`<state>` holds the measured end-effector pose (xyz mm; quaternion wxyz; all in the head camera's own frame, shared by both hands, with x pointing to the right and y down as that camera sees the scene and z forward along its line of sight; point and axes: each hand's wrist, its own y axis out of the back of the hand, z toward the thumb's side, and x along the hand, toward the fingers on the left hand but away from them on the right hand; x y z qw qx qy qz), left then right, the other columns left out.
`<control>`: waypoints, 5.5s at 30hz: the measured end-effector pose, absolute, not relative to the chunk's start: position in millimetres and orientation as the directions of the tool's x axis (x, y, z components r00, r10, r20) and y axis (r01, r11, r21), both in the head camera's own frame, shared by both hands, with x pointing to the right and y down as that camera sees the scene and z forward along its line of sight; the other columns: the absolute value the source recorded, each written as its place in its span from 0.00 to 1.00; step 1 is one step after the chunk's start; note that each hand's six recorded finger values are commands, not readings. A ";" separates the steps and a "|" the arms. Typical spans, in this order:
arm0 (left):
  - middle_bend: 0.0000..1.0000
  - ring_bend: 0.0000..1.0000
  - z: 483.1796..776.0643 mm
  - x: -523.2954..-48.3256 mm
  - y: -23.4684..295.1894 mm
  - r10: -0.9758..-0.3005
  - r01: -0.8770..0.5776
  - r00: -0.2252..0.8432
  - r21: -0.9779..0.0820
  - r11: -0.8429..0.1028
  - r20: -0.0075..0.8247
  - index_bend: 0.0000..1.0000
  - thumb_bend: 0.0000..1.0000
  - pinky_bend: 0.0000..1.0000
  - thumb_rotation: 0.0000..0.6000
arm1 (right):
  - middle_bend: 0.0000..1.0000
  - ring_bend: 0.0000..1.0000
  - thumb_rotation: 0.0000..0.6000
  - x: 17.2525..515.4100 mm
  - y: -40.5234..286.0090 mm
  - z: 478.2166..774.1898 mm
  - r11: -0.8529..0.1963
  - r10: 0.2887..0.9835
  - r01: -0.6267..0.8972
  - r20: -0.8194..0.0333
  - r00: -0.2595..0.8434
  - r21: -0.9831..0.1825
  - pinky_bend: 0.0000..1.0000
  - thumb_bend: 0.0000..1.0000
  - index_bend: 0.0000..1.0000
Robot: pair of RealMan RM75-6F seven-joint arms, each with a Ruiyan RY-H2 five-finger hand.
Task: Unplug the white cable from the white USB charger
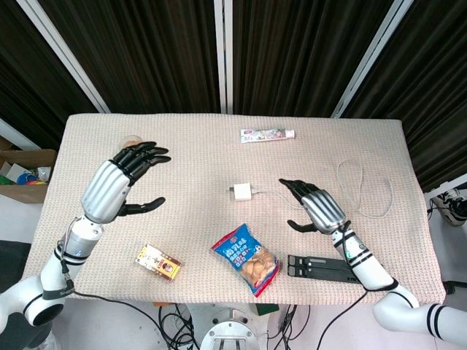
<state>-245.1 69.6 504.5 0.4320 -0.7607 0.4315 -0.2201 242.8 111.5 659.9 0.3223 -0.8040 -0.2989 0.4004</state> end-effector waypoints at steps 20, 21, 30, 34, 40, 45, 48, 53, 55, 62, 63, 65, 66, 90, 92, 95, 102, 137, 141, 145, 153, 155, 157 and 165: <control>0.24 0.64 580.1 -252.4 47.9 -0.879 -0.313 0.423 -0.875 -0.369 0.219 0.23 0.14 0.81 1.00 | 0.20 0.12 1.00 367.8 107.3 605.3 -0.422 0.898 0.250 -0.365 0.245 -0.871 0.26 0.27 0.05; 0.24 0.65 589.1 -247.9 50.0 -0.869 -0.285 0.426 -0.875 -0.391 0.249 0.23 0.14 0.82 1.00 | 0.20 0.12 1.00 375.6 108.3 600.0 -0.411 0.905 0.249 -0.359 0.229 -0.877 0.26 0.27 0.05; 0.20 0.69 658.2 -161.9 66.2 -0.763 -0.127 0.514 -0.845 -0.520 0.392 0.18 0.14 0.88 1.00 | 0.20 0.12 1.00 382.9 110.5 581.6 -0.390 0.915 0.269 -0.340 0.216 -0.880 0.26 0.27 0.05; 0.19 0.69 687.3 -123.5 68.6 -0.717 -0.085 0.537 -0.817 -0.570 0.445 0.17 0.14 0.89 1.00 | 0.20 0.13 1.00 376.2 110.6 585.3 -0.403 0.908 0.262 -0.348 0.232 -0.877 0.26 0.28 0.05; 0.18 0.70 721.8 -82.5 70.0 -0.675 -0.024 0.538 -0.791 -0.611 0.505 0.17 0.14 0.89 1.00 | 0.20 0.13 1.00 371.5 110.7 590.9 -0.422 0.899 0.253 -0.366 0.241 -0.871 0.26 0.28 0.05; 0.19 0.72 740.0 -60.2 72.5 -0.659 -0.012 0.525 -0.770 -0.638 0.539 0.18 0.14 0.90 1.00 | 0.20 0.13 1.00 369.6 110.8 597.0 -0.435 0.893 0.255 -0.379 0.240 -0.863 0.26 0.28 0.05; 0.21 0.72 747.0 -51.6 70.9 -0.662 -0.004 0.513 -0.770 -0.638 0.546 0.21 0.14 0.91 1.00 | 0.20 0.13 1.00 368.9 111.4 599.7 -0.440 0.892 0.261 -0.384 0.239 -0.859 0.26 0.28 0.05; 0.24 0.73 755.8 -43.9 62.7 -0.688 -0.016 0.476 -0.776 -0.630 0.548 0.25 0.14 0.92 1.00 | 0.20 0.13 1.00 368.3 112.9 602.9 -0.449 0.888 0.263 -0.393 0.240 -0.854 0.26 0.28 0.06; 0.25 0.73 758.9 -43.2 57.1 -0.701 -0.037 0.451 -0.773 -0.634 0.553 0.25 0.15 0.92 1.00 | 0.20 0.13 1.00 368.4 113.3 603.1 -0.449 0.888 0.262 -0.394 0.239 -0.854 0.26 0.28 0.06; 0.26 0.73 768.1 -53.7 43.4 -0.705 -0.081 0.392 -0.741 -0.666 0.591 0.30 0.15 0.92 1.00 | 0.20 0.13 1.00 369.3 114.4 604.6 -0.450 0.888 0.266 -0.396 0.234 -0.852 0.26 0.28 0.06; 0.26 0.73 768.8 -55.4 43.3 -0.695 -0.092 0.393 -0.726 -0.682 0.603 0.31 0.16 0.92 1.00 | 0.20 0.13 1.00 369.3 114.6 605.1 -0.452 0.887 0.265 -0.398 0.234 -0.852 0.26 0.28 0.06; 0.26 0.73 769.1 -57.5 44.0 -0.676 -0.113 0.397 -0.698 -0.708 0.621 0.32 0.16 0.92 1.00 | 0.20 0.13 1.00 368.6 114.9 606.2 -0.456 0.885 0.263 -0.401 0.236 -0.850 0.26 0.28 0.06; 0.26 0.73 769.1 -59.1 44.1 -0.665 -0.126 0.397 -0.680 -0.722 0.632 0.32 0.16 0.92 1.00 | 0.20 0.13 1.00 368.1 115.0 606.5 -0.456 0.885 0.262 -0.401 0.238 -0.850 0.26 0.28 0.06; 0.28 0.73 777.0 -55.2 43.8 -0.667 -0.223 0.348 -0.632 -0.742 0.659 0.36 0.21 0.92 0.96 | 0.20 0.13 1.00 372.1 116.7 607.5 -0.462 0.882 0.268 -0.409 0.232 -0.845 0.27 0.28 0.06; 0.29 0.73 777.1 -55.5 43.7 -0.666 -0.224 0.347 -0.631 -0.743 0.661 0.36 0.21 0.92 0.96 | 0.20 0.13 1.00 372.7 117.1 607.3 -0.463 0.882 0.269 -0.409 0.232 -0.845 0.27 0.28 0.06; 0.30 0.73 778.0 -55.6 44.3 -0.664 -0.232 0.344 -0.625 -0.746 0.664 0.38 0.21 0.92 0.96 | 0.20 0.13 1.00 373.5 117.9 607.6 -0.463 0.882 0.271 -0.411 0.230 -0.844 0.27 0.28 0.06; 0.48 0.73 777.9 -54.4 43.7 -0.690 -0.253 0.333 -0.644 -0.722 0.643 0.57 0.29 0.92 0.98 | 0.20 0.13 1.00 374.8 119.3 606.9 -0.463 0.883 0.270 -0.412 0.227 -0.844 0.27 0.28 0.06; 0.53 0.73 658.7 -105.1 33.7 -0.733 -0.321 0.463 -0.677 -0.662 0.498 0.62 0.36 0.93 0.87 | 0.39 0.27 1.00 163.8 65.4 627.1 -0.613 0.790 0.307 -0.563 0.242 -0.728 0.36 0.36 0.50; 0.53 0.73 658.7 -102.3 31.6 -0.725 -0.301 0.475 -0.682 -0.666 0.499 0.62 0.36 0.92 0.87 | 0.39 0.27 1.00 151.6 61.0 622.6 -0.597 0.802 0.325 -0.553 0.224 -0.734 0.36 0.31 0.49; 0.53 0.72 658.4 -97.1 29.5 -0.710 -0.288 0.496 -0.677 -0.678 0.500 0.62 0.36 0.92 0.87 | 0.39 0.27 1.00 143.0 60.1 624.5 -0.597 0.801 0.335 -0.562 0.205 -0.729 0.36 0.31 0.48; 0.53 0.72 659.1 -87.1 23.6 -0.688 -0.283 0.536 -0.664 -0.692 0.489 0.62 0.36 0.92 0.87 | 0.39 0.27 1.00 141.2 62.5 634.6 -0.597 0.796 0.359 -0.584 0.157 -0.718 0.36 0.32 0.48; 0.53 0.71 659.5 -85.4 22.7 -0.686 -0.282 0.543 -0.664 -0.693 0.485 0.62 0.36 0.92 0.88 | 0.40 0.27 1.00 141.0 62.8 637.6 -0.597 0.795 0.361 -0.587 0.151 -0.716 0.36 0.33 0.48; 0.53 0.71 660.0 -83.7 21.7 -0.683 -0.280 0.551 -0.664 -0.693 0.480 0.62 0.36 0.92 0.88 | 0.40 0.27 1.00 140.5 62.9 639.9 -0.596 0.795 0.362 -0.588 0.147 -0.716 0.36 0.33 0.48; 0.53 0.71 661.1 -82.8 20.3 -0.676 -0.282 0.561 -0.658 -0.698 0.477 0.62 0.36 0.92 0.88 | 0.40 0.28 1.00 138.1 58.5 642.5 -0.586 0.800 0.385 -0.583 0.139 -0.712 0.36 0.33 0.48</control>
